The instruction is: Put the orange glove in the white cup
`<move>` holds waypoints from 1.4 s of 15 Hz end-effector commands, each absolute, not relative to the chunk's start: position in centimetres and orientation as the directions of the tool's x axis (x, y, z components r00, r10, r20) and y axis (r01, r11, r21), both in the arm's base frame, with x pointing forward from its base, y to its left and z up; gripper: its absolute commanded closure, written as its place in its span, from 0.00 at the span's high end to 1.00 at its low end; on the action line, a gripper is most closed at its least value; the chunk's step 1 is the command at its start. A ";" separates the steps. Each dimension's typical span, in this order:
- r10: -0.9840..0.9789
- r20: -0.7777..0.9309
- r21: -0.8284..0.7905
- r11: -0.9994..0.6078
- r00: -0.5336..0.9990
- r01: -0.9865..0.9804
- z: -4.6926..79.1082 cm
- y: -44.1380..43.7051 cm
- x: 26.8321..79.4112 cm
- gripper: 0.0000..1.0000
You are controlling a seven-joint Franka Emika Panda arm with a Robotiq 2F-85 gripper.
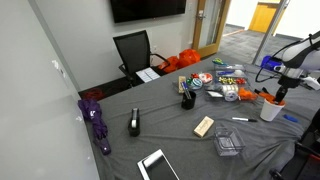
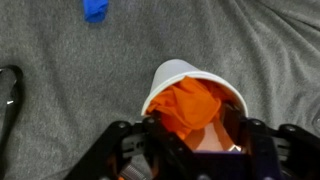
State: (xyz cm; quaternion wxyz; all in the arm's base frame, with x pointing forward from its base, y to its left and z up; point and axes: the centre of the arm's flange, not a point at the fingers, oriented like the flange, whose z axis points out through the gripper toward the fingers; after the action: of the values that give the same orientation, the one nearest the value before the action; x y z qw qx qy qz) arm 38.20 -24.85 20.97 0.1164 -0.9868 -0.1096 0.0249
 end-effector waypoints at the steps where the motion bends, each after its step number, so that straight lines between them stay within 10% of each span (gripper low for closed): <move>1: 0.245 0.015 -0.217 -0.946 0.969 0.242 22.7 -24.0 36.7 0.95; 5: 0.252 0.035 -0.205 -0.945 0.967 0.254 23.6 -23.6 36.2 0.97; 6: 0.254 0.037 -0.201 -0.945 0.967 0.256 23.6 -23.6 36.1 0.63; 8: 0.257 0.044 -0.196 -0.945 0.965 0.261 23.7 -23.5 36.0 0.62; 17: 0.267 0.061 -0.185 -0.944 0.962 0.274 24.1 -23.3 35.7 0.01; 21: 0.267 0.067 -0.195 -0.941 0.961 0.275 25.2 -23.2 35.6 0.19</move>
State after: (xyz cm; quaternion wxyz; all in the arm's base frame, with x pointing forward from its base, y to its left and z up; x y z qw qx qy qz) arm 36.84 -23.63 23.95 0.1038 -0.9867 -0.1250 -0.0063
